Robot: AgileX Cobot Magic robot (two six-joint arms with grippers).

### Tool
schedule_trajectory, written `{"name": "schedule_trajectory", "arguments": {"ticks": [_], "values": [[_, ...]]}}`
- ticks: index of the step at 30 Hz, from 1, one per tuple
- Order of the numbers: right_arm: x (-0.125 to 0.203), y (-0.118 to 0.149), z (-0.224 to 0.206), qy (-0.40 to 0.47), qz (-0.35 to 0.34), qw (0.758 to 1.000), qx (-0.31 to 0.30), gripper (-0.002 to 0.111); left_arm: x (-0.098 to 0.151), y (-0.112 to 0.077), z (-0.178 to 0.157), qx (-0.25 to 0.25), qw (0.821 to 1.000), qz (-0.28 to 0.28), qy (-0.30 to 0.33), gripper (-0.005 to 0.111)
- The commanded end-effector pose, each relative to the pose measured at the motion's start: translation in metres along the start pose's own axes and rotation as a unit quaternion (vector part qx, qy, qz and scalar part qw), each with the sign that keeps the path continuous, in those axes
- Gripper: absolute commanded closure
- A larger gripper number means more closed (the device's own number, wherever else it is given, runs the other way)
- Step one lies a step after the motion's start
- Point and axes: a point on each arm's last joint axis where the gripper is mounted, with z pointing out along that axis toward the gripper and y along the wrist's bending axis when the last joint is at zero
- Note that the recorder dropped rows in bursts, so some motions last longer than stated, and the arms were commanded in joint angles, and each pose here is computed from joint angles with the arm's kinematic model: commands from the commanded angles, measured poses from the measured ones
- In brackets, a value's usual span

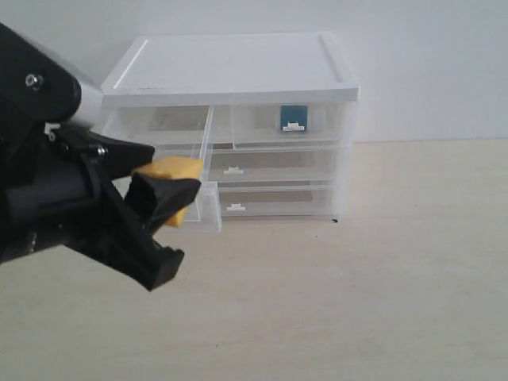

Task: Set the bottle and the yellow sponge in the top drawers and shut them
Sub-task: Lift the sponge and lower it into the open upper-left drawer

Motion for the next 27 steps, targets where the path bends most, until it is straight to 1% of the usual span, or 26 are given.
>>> {"name": "schedule_trajectory", "arguments": {"ticks": [1, 5, 9, 10, 14, 21, 27], "values": [[-0.001, 0.0, 0.0, -0.006, 0.002, 1.0, 0.001, 0.108, -0.016, 0.014, -0.006, -0.066, 0.998, 0.012, -0.008, 0.103], [-0.001, 0.0, 0.0, -0.006, 0.002, 1.0, 0.001, 0.108, -0.027, 0.03, -0.005, -0.101, 0.995, 0.004, -0.016, 0.103], [-0.001, 0.0, 0.0, -0.006, 0.002, 1.0, 0.001, 0.108, -0.026, 0.049, 0.005, -0.138, 0.99, -0.005, 0.0, 0.103], [-0.001, 0.0, 0.0, -0.006, 0.002, 1.0, 0.001, 0.108, -0.026, 0.053, 0.01, -0.14, 0.99, -0.006, 0.004, 0.103], [-0.001, 0.0, 0.0, -0.006, 0.002, 1.0, 0.001, 0.108, -0.021, 0.063, 0.032, -0.116, 0.993, -0.014, 0.014, 0.103], [-0.001, 0.0, 0.0, -0.006, 0.002, 1.0, 0.001, 0.108, -0.009, 0.086, 0.076, -0.124, 0.99, -0.027, 0.057, 0.103], [-0.001, 0.0, 0.0, -0.006, 0.002, 1.0, 0.001, 0.108, 0.009, 0.093, 0.106, -0.114, 0.989, -0.036, 0.092, 0.103]]}}
